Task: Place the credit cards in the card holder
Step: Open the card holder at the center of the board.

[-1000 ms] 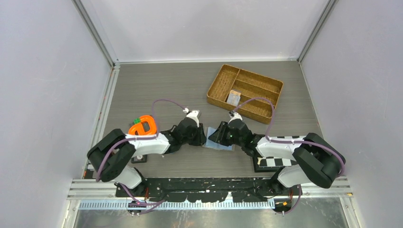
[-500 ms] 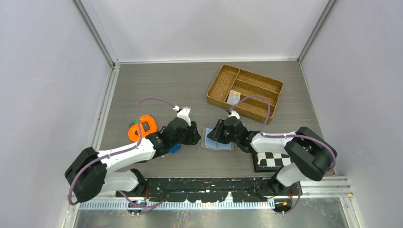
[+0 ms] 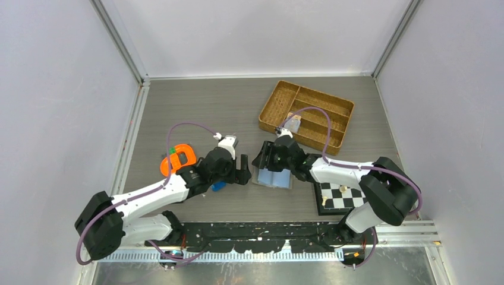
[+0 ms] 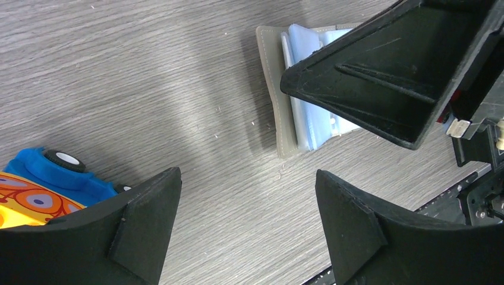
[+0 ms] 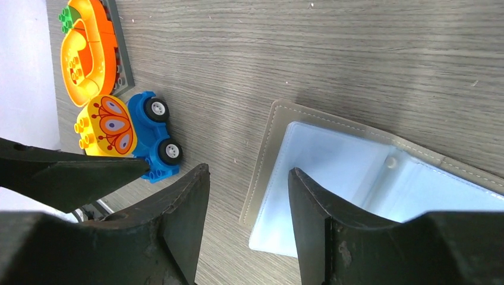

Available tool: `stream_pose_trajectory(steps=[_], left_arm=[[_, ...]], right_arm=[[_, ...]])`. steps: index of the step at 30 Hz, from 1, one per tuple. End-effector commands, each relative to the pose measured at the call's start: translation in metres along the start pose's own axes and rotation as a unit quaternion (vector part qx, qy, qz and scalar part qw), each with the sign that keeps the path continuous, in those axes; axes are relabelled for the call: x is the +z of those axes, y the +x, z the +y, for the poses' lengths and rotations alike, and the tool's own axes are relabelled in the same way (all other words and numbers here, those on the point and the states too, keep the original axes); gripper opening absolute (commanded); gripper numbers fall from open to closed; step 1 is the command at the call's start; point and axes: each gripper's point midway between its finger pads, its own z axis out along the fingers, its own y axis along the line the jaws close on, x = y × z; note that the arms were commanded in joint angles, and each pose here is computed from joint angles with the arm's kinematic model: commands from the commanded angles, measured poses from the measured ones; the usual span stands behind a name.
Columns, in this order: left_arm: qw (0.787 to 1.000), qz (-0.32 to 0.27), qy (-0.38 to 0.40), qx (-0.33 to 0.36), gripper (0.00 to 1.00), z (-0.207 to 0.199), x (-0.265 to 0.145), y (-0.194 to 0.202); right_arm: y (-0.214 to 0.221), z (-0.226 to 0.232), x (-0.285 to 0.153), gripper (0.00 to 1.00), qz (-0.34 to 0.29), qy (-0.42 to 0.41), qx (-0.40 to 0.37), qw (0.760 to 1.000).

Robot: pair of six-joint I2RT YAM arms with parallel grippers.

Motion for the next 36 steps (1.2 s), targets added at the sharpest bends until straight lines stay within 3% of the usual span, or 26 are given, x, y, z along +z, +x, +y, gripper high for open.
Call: stream_pose_trajectory(steps=[1,8,15,26,36], left_arm=[[0.999,-0.024,0.023,0.002,0.85,-0.013,-0.01,-0.022],[0.997,-0.017,0.069,-0.009,0.91,-0.032,0.001,-0.02],[0.994,0.002,0.105,-0.029,0.89,-0.047,0.025,-0.009],[0.995,0.029,0.078,-0.053,0.7,-0.036,0.056,0.013],[0.994,0.039,0.065,-0.084,0.44,-0.03,0.069,0.027]], right_arm=[[-0.015,0.014,-0.009,0.57,-0.012,-0.002,-0.03,0.999],[-0.018,0.003,-0.004,0.56,-0.021,0.025,-0.03,0.999],[-0.012,0.0,0.006,0.56,-0.013,0.025,-0.02,0.999],[-0.009,-0.007,0.012,0.56,-0.014,0.038,-0.003,0.999],[-0.01,-0.009,0.012,0.55,-0.019,0.041,0.003,0.999]])
